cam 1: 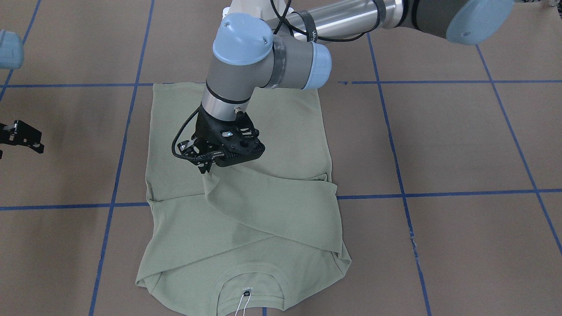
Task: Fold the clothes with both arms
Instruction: 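Lay the sleeve across the shirt body with the left gripper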
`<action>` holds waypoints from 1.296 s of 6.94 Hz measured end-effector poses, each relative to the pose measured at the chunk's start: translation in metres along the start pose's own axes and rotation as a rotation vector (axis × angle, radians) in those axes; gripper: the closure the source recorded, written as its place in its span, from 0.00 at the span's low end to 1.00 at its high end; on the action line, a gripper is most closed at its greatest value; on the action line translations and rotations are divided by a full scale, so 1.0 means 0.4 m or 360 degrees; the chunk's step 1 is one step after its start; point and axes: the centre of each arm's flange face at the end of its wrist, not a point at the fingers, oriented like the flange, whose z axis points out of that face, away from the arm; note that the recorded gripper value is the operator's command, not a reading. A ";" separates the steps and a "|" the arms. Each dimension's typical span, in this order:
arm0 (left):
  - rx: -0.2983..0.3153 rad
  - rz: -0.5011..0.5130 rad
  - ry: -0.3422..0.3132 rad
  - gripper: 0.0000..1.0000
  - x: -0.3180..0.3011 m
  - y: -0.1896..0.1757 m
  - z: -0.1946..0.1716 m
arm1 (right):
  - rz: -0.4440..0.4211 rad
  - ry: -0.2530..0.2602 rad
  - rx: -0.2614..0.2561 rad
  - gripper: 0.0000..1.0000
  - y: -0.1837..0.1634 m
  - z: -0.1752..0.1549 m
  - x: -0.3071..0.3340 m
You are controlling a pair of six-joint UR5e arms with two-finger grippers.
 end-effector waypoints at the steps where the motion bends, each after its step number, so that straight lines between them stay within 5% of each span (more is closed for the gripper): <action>1: 0.0026 -0.0018 0.0003 1.00 -0.010 0.005 0.056 | 0.0001 -0.0007 -0.0002 0.00 0.001 -0.001 -0.001; 3: 0.0064 -0.0030 -0.0001 1.00 -0.004 0.072 0.119 | 0.0006 -0.0010 -0.0007 0.00 0.001 0.001 0.000; 4: 0.0064 -0.0075 -0.0008 0.74 0.021 0.131 0.144 | 0.0008 -0.0011 -0.0008 0.00 0.000 0.002 0.001; 5: 0.0069 -0.0147 -0.0006 0.07 0.050 0.208 0.167 | 0.0009 -0.0011 -0.0009 0.00 0.000 0.003 0.000; 6: 0.0069 -0.0206 0.0027 0.00 0.065 0.263 0.177 | 0.0009 -0.0011 -0.0009 0.00 0.000 0.003 -0.001; 9: 0.0075 -0.0179 0.0203 0.00 0.061 0.304 0.180 | 0.0003 -0.0017 0.0003 0.00 -0.002 -0.006 -0.011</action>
